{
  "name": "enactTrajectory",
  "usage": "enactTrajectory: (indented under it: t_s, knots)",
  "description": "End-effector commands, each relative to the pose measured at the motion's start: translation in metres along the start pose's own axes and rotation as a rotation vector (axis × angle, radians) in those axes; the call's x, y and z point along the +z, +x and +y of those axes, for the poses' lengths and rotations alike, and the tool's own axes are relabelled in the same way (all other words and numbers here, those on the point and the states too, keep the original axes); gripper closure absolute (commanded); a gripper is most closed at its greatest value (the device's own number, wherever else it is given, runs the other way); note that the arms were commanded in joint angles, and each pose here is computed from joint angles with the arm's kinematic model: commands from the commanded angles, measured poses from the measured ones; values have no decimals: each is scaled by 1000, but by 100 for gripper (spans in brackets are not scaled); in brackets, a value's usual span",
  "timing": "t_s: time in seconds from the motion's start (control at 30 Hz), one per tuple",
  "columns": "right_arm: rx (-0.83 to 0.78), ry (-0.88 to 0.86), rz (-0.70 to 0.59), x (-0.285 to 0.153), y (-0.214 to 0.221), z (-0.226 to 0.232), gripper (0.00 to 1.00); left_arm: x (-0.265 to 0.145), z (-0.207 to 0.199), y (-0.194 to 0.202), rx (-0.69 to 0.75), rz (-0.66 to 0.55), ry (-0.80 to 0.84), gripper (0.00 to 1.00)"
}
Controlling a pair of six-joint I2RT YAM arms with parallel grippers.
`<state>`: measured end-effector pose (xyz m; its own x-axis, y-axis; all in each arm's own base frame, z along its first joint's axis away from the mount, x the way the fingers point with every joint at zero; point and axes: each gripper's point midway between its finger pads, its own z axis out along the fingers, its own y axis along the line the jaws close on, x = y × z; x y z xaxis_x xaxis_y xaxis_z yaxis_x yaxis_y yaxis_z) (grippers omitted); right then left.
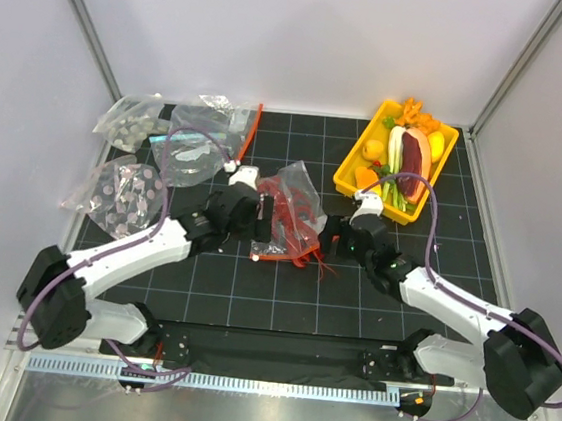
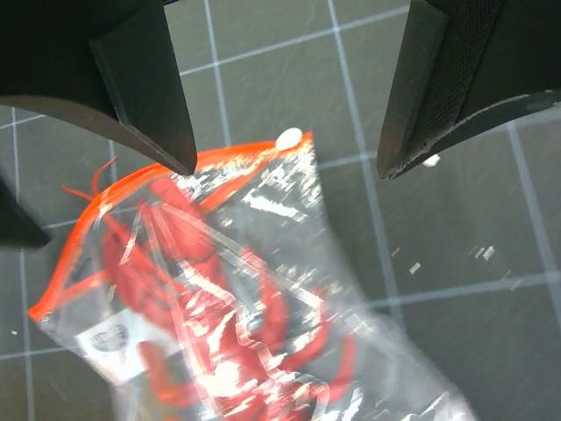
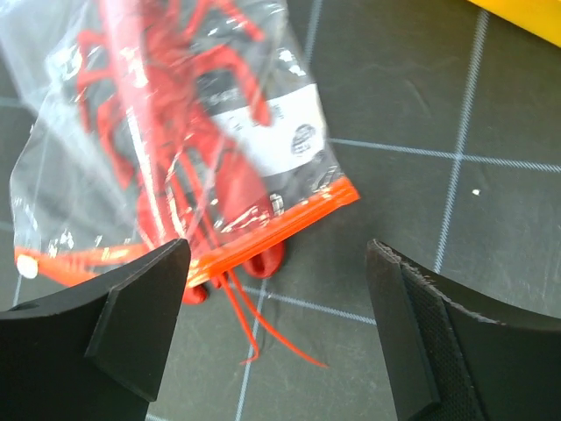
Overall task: Place the food in the zip-top bag and seal the zipper
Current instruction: Place the fake lobster in the zipper food storage bag.
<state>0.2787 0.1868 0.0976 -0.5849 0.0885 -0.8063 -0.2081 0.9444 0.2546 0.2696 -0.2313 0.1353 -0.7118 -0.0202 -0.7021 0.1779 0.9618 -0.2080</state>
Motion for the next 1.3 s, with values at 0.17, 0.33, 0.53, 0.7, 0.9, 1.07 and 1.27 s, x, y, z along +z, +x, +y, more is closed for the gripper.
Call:
enactTrajectory:
  t_s: [0.17, 0.33, 0.53, 0.7, 0.9, 1.07, 1.27]
  knots:
    - [247, 76, -96, 17, -23, -26, 9, 14, 20, 37, -239, 12, -9, 12]
    - [327, 34, -105, 26, -22, -27, 12, 34, 9, 51, -321, 62, 48, 18]
    - [383, 5, -107, 48, -15, -23, 18, 48, 6, 56, -341, 70, 49, 27]
    - [397, -5, -59, 69, -2, -19, 29, 59, 1, 56, -358, 54, 68, 39]
    - [395, -21, -90, 63, -11, -17, 76, 64, 0, 58, -347, 74, 65, 71]
    - [403, 22, -165, 41, -28, -26, 99, 52, 1, 49, -336, 43, 76, 100]
    - [413, 246, -227, -1, -50, -56, 99, 21, 1, 29, -349, -19, 119, 100]
